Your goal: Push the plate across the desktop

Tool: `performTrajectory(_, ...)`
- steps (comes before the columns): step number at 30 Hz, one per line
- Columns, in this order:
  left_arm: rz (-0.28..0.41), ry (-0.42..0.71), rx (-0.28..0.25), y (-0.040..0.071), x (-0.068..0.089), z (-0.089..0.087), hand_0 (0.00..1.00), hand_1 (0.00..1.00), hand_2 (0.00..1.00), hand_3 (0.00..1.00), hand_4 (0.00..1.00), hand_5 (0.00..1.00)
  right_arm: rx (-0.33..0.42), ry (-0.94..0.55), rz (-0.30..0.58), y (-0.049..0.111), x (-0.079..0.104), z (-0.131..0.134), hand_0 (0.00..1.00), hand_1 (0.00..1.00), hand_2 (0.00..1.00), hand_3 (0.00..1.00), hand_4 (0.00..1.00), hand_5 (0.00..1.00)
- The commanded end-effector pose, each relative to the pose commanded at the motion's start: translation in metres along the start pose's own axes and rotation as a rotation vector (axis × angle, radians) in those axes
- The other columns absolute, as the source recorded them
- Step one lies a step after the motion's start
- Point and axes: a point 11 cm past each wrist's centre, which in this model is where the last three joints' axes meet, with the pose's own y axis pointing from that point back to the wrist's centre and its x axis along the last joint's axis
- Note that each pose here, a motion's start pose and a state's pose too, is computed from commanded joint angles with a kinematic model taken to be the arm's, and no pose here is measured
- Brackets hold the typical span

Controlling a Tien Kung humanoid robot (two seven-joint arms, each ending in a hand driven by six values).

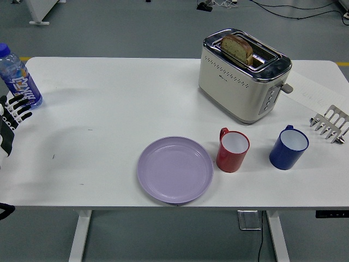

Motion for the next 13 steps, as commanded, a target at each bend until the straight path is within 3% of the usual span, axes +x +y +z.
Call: performTrajectory(13, 0.016, 0.006, -0.022, -0.0033, 0.0052, 0.0086, 0.758, 0.79, 0.765, 0.734, 0.565, 0.998, 0.013, 0.022, -0.002, 0.0, 0.0003, -0.0079, 0.646, 0.634, 0.708, 0.653, 0.211, 0.272)
